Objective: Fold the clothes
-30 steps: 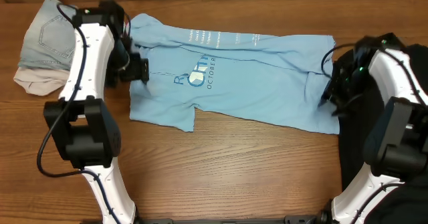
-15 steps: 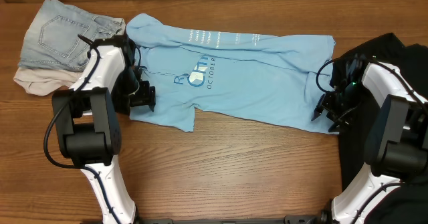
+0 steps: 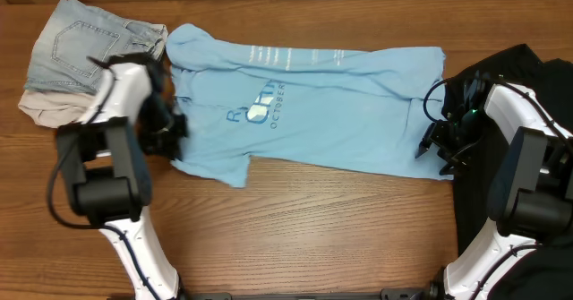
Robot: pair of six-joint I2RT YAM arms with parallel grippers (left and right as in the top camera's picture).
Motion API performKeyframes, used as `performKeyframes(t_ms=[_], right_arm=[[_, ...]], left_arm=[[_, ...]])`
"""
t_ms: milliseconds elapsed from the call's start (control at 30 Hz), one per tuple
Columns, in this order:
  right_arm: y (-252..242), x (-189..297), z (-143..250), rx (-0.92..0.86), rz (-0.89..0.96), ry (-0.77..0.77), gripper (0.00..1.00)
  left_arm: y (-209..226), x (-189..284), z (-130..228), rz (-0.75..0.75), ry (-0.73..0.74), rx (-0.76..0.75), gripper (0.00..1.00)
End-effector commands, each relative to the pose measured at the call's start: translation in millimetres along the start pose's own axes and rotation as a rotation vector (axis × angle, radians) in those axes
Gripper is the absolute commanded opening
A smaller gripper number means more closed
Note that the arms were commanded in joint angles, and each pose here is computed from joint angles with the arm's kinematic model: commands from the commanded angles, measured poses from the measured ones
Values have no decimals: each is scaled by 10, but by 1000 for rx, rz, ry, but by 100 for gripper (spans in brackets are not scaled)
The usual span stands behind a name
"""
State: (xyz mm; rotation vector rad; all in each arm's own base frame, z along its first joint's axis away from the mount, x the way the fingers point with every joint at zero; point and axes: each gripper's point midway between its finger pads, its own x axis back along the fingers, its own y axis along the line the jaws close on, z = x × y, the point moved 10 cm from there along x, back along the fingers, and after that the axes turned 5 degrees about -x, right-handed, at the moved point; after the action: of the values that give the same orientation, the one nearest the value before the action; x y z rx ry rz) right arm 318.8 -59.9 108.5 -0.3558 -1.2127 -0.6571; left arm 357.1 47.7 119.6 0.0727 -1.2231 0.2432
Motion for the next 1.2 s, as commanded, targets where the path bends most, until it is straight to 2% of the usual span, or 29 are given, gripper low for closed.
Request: performKeyframes(t_ms=[0, 200, 467, 667, 733, 800, 867, 933, 1000, 1167], right_arm=[[28, 15, 68, -18, -29, -6, 67], [-11, -213, 152, -27, -20, 25, 67], [-26, -54, 345, 4, -43, 82, 69], [-119, -200, 402, -52, 6, 101, 68], [-136, -239, 408, -58, 7, 102, 60], [-141, -254, 397, -69, 2, 95, 48], [-131, -256, 372, -67, -6, 78, 24], [-119, -234, 357, -63, -12, 65, 9], [-115, -149, 371, -62, -5, 57, 4], [-84, 405, 515, -22, 8, -46, 4]], left_arm=[[298, 162, -60, 37, -35, 68, 4], [422, 171, -42, 50, -29, 91, 4], [325, 165, -65, 41, -40, 65, 4], [303, 163, -74, 39, -45, 59, 4], [302, 163, -74, 39, -45, 59, 4], [303, 163, -73, 39, -44, 58, 4], [302, 163, -72, 39, -44, 51, 4], [302, 172, -54, 38, -32, 49, 4], [305, 197, -16, 39, -9, 49, 4], [300, 365, 95, 37, 1, 45, 4]])
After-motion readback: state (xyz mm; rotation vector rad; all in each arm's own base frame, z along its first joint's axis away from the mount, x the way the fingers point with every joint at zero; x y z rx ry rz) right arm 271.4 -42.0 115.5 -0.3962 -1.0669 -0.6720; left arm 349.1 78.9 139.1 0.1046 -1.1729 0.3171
